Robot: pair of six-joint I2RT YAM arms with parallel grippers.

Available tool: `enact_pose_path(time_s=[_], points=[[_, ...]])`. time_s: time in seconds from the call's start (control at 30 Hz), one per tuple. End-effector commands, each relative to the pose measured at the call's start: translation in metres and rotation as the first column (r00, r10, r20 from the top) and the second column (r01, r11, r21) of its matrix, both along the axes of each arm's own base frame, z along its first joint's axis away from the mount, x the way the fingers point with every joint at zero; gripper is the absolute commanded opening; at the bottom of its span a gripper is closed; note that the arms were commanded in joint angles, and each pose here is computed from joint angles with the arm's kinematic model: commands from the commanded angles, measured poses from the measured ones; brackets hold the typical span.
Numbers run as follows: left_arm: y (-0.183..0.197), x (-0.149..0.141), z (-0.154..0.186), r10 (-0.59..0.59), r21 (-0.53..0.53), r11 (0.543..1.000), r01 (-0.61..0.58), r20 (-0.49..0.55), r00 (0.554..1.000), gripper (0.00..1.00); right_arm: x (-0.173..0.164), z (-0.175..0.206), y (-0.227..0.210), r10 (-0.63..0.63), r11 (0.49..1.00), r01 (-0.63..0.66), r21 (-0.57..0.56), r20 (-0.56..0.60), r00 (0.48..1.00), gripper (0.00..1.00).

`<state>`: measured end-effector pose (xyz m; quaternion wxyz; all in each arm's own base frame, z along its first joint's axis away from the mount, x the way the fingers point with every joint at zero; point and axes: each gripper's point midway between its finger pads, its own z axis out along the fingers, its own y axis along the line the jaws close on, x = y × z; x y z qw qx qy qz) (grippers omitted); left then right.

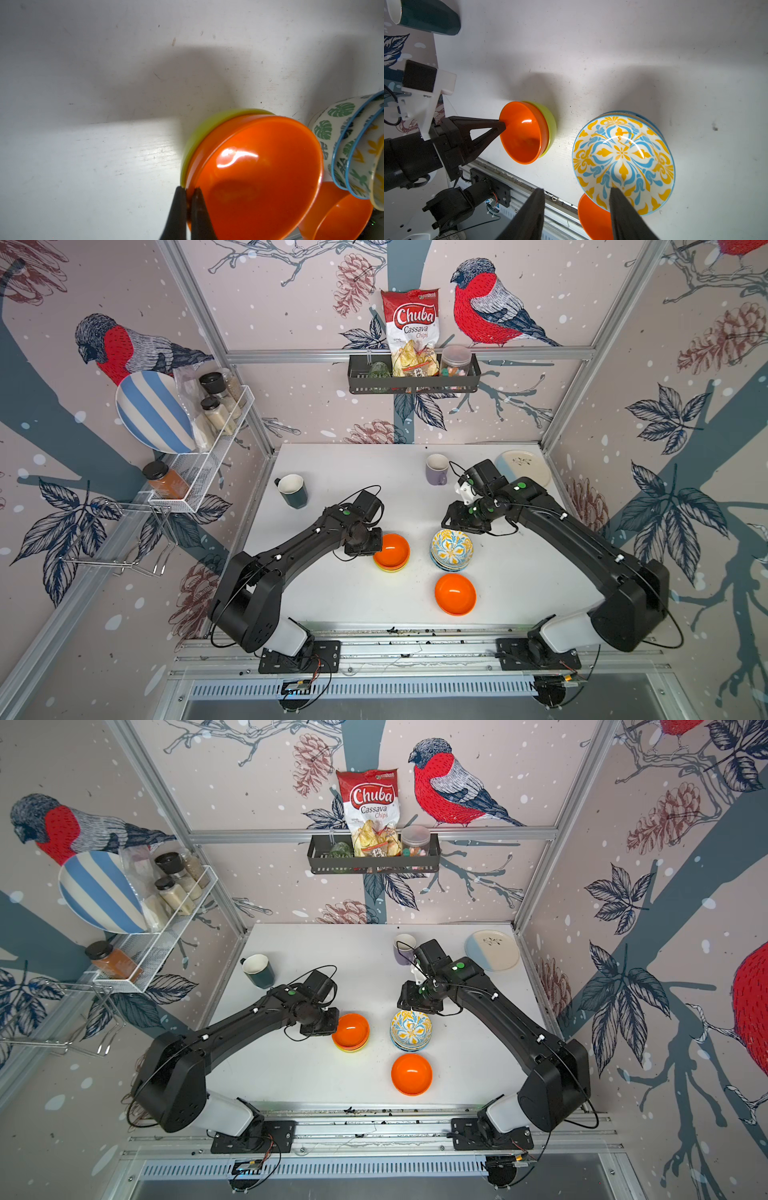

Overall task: Stack the bowls
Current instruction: Place the bowl on the bowl.

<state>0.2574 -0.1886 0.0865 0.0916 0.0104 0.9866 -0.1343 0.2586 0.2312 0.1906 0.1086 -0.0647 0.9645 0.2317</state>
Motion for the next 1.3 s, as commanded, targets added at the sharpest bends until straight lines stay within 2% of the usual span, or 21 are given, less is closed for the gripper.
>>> enact_pose_path(time_s=[0.0,0.77,0.97,1.27], points=[[-0.0017,0.0014,0.0025,-0.01,0.0,1.0,0.01,0.015,1.0,0.0,0.0009,0.0032,0.0022,0.024,1.0,-0.024,0.005,0.019,1.0,0.52],[-0.0014,0.0014,0.002,-0.011,0.005,1.0,0.011,0.006,1.0,0.0,-0.0006,0.0006,0.0041,0.037,0.999,-0.037,-0.001,0.012,0.999,0.53],[-0.0005,0.0011,0.0018,-0.01,0.01,1.0,0.01,0.005,1.0,0.07,-0.0009,0.0003,0.0046,0.04,0.999,-0.04,-0.003,0.01,0.999,0.53],[0.0005,0.0006,0.0039,-0.007,0.011,1.0,0.007,0.009,1.0,0.09,-0.0014,-0.0001,0.0047,0.042,0.999,-0.042,-0.005,0.009,0.999,0.53]])
